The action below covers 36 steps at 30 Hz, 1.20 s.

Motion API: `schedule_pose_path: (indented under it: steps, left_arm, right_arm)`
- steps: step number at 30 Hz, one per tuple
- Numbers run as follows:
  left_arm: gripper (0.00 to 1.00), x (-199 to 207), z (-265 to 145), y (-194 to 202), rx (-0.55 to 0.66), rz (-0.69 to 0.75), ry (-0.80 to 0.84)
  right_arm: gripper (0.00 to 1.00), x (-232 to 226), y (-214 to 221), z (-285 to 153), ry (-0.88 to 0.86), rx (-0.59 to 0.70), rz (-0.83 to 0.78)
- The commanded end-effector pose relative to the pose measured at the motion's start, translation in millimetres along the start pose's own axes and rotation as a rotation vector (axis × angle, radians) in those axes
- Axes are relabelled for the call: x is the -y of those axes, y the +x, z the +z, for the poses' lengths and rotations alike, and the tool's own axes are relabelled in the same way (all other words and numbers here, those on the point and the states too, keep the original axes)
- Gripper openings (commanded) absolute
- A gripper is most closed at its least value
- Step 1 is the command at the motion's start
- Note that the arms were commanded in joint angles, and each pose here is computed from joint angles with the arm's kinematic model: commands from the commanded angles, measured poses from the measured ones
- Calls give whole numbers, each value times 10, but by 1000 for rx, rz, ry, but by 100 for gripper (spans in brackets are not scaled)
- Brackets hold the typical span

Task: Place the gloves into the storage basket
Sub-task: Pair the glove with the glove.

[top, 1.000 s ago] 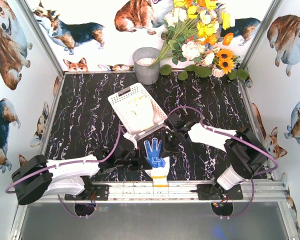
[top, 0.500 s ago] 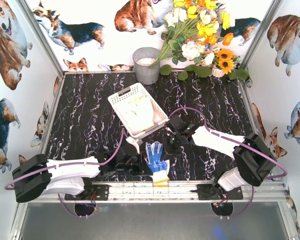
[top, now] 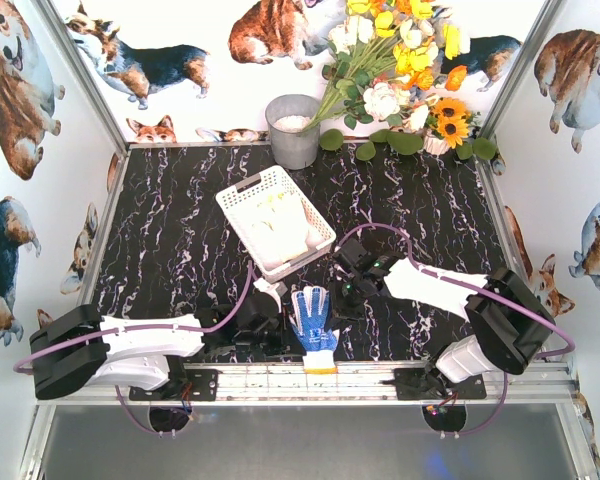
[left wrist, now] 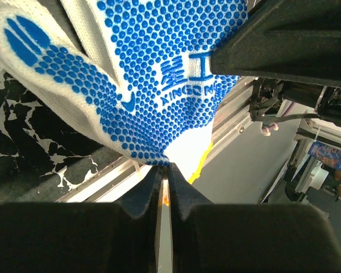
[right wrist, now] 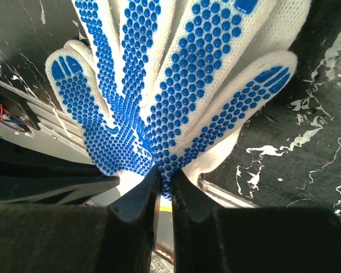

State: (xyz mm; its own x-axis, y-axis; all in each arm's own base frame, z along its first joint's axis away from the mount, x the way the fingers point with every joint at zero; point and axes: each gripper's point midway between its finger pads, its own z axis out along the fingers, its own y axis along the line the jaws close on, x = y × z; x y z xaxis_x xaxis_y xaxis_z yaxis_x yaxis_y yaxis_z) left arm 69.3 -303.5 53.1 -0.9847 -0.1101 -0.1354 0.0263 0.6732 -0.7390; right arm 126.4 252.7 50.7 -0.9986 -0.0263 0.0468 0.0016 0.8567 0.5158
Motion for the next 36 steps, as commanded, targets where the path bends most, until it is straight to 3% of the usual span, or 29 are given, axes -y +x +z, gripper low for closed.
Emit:
schedule_pose_path:
  steps: [1,11,18,22,26,36]
  left_arm:
    - [0,48,-11,-61,37,1,0]
    - [2,2,25,-62,37,7,-15]
    - [30,-31,-39,-92,60,9,-36]
    - [42,-27,-159,-181,110,36,-59]
    - [43,1,-250,-273,152,77,-81]
    - [30,115,-212,-516,249,124,-97]
  right_arm:
    - [4,-104,-83,-27,-38,50,-26]
    - [10,-39,-133,18,-9,72,-30]
    - [44,-60,-193,-115,4,129,-62]
    - [52,-13,-250,-294,53,198,-84]
    - [52,-11,-291,-381,55,252,-77]
    - [33,-54,-359,-176,-2,256,-30]
